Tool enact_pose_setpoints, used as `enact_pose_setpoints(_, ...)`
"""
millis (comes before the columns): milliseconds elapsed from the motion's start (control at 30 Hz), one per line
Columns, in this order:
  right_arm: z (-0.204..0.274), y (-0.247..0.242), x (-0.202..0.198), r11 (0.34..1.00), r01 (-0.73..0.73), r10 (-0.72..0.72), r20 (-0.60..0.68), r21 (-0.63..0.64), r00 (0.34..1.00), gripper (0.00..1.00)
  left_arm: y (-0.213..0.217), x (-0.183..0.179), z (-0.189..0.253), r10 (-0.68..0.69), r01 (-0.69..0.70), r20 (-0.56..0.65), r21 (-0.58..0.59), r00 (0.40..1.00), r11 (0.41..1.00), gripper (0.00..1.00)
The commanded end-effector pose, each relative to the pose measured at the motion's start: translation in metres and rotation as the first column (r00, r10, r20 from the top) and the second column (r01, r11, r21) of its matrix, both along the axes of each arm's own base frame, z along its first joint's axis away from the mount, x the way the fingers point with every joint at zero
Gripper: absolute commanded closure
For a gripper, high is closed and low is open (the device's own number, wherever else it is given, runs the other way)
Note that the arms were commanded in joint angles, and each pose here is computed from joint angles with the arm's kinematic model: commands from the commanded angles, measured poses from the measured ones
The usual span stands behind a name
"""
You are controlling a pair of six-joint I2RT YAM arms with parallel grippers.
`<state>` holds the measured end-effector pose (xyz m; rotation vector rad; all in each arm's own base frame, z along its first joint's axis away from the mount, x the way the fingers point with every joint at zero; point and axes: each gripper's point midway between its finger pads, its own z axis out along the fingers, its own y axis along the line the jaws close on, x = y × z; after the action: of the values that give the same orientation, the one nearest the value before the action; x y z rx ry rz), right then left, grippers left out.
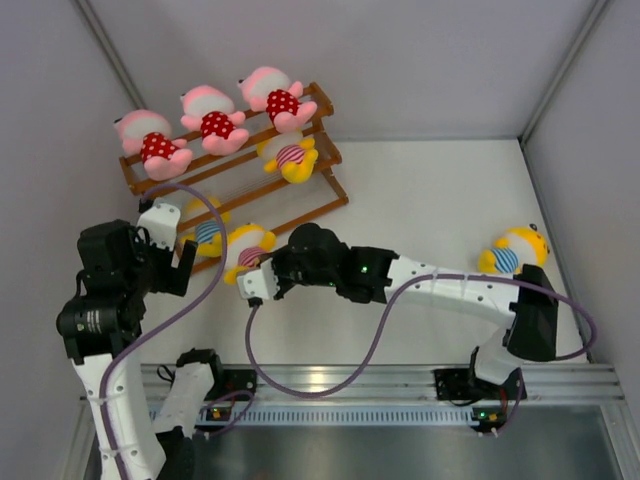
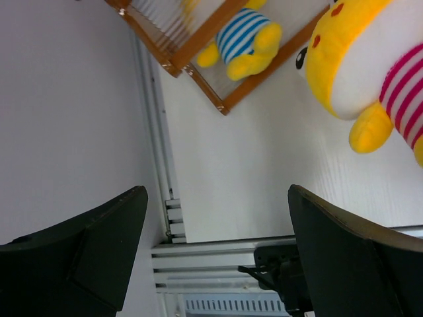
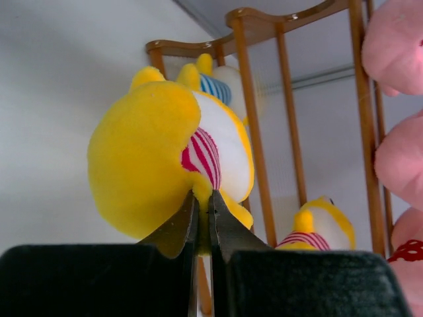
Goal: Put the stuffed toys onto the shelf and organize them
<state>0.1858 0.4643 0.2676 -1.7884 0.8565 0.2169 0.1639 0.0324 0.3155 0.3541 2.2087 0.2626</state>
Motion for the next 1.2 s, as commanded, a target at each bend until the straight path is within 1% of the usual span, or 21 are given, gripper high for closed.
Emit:
enact_pose_setpoints(0,0.056,0.02,0.024,0.992,0.015,-0.027,0.102,0.123,0.994,1.0,0.013,-0.007,0.016,0.044,-0.046,0.024,0.067,0.999,0.997,0.06)
enact_pose_setpoints(33,0.057,0.025,0.027,0.991,0.016,-0.03,0.103,0.132,0.994,1.0,0.014,-0.007,0.018,0.047,-0.049,0.026,0.075,0.999,0.996,0.06)
enact_pose_setpoints(100,0.084,0.036,0.031,0.977,0.01,-0.036,0.118,0.214,0.992,1.0,0.014,-0.008,0.018,0.049,-0.051,0.026,0.076,0.998,0.996,0.06)
enact_pose_setpoints(167,0.088,0.045,0.039,0.967,0.019,-0.048,0.108,0.253,0.993,1.0,0.014,-0.008,0.017,0.046,-0.048,0.025,0.076,0.999,0.996,0.06)
enact_pose_setpoints(267,0.101,0.058,0.056,0.946,0.061,-0.103,0.115,0.319,0.988,1.0,0.013,-0.008,0.017,0.043,-0.045,0.025,0.071,0.999,0.996,0.06)
enact_pose_setpoints(300,0.113,0.06,0.061,0.934,0.084,-0.133,0.12,0.348,0.984,1.0,0.013,-0.009,0.016,0.044,-0.045,0.024,0.073,0.999,0.996,0.06)
enact_pose_setpoints(400,0.12,0.07,0.067,0.915,0.097,-0.144,0.093,0.391,0.985,1.0,0.014,-0.009,0.014,0.045,-0.046,0.012,0.08,0.999,0.996,0.05)
enact_pose_setpoints(467,0.113,0.079,0.077,0.907,0.113,-0.155,0.074,0.405,0.985,1.0,0.014,-0.009,0.013,0.04,-0.041,0.011,0.086,0.999,0.995,0.05)
enact_pose_setpoints(500,0.119,0.08,0.084,0.896,0.129,-0.175,0.071,0.424,0.982,1.0,0.014,-0.009,0.012,0.043,-0.043,0.007,0.089,0.999,0.995,0.05)
enact_pose_setpoints(533,0.105,0.086,0.097,0.894,0.154,-0.194,0.054,0.42,0.98,1.0,0.014,-0.01,0.012,0.042,-0.042,0.008,0.092,0.999,0.995,0.05)
enact_pose_setpoints(600,0.098,0.09,0.112,0.883,0.18,-0.22,0.041,0.434,0.975,1.0,0.016,-0.01,0.012,0.045,-0.046,0.009,0.099,0.999,0.994,0.05)
enact_pose_setpoints(633,0.081,0.095,0.125,0.885,0.2,-0.237,0.036,0.419,0.971,1.0,0.016,-0.011,0.011,0.049,-0.049,0.003,0.102,0.999,0.994,0.05)
enact_pose_setpoints(700,0.079,0.099,0.139,0.868,0.236,-0.279,0.036,0.438,0.96,1.0,0.019,-0.011,0.01,0.061,-0.06,0.0,0.113,0.998,0.992,0.05)
enact_pose_setpoints(733,0.06,0.106,0.147,0.875,0.251,-0.29,0.033,0.415,0.956,1.0,0.022,-0.013,0.01,0.076,-0.075,0.0,0.124,0.997,0.989,0.05)
enact_pose_setpoints(800,0.063,0.11,0.156,0.848,0.277,-0.32,0.018,0.452,0.947,1.0,0.025,-0.013,0.01,0.089,-0.088,0.0,0.136,0.996,0.987,0.05)
enact_pose_setpoints(867,0.05,0.118,0.166,0.835,0.303,-0.34,-0.002,0.459,0.94,1.0,0.027,-0.014,0.011,0.101,-0.1,0.001,0.146,0.995,0.984,0.05)
enact_pose_setpoints(900,0.06,0.119,0.17,0.812,0.313,-0.354,-0.012,0.493,0.935,1.0,0.027,-0.013,0.011,0.102,-0.102,0.003,0.145,0.995,0.984,0.05)
enact_pose_setpoints(933,0.05,0.124,0.174,0.813,0.316,-0.355,-0.014,0.488,0.935,1.0,0.026,-0.014,0.01,0.098,-0.098,0.001,0.138,0.995,0.986,0.05)
enact_pose_setpoints(1000,0.053,0.13,0.175,0.81,0.303,-0.343,-0.013,0.502,0.939,1.0,0.024,-0.013,0.007,0.093,-0.091,-0.003,0.131,0.996,0.987,0.05)
enact_pose_setpoints(1033,0.043,0.134,0.178,0.816,0.306,-0.343,-0.014,0.491,0.939,1.0,0.025,-0.014,0.007,0.094,-0.092,-0.007,0.134,0.996,0.987,0.05)
enact_pose_setpoints(1167,0.029,0.135,0.193,0.804,0.329,-0.363,-0.029,0.496,0.931,1.0,0.027,-0.015,0.007,0.1,-0.098,-0.006,0.148,0.995,0.984,0.05)
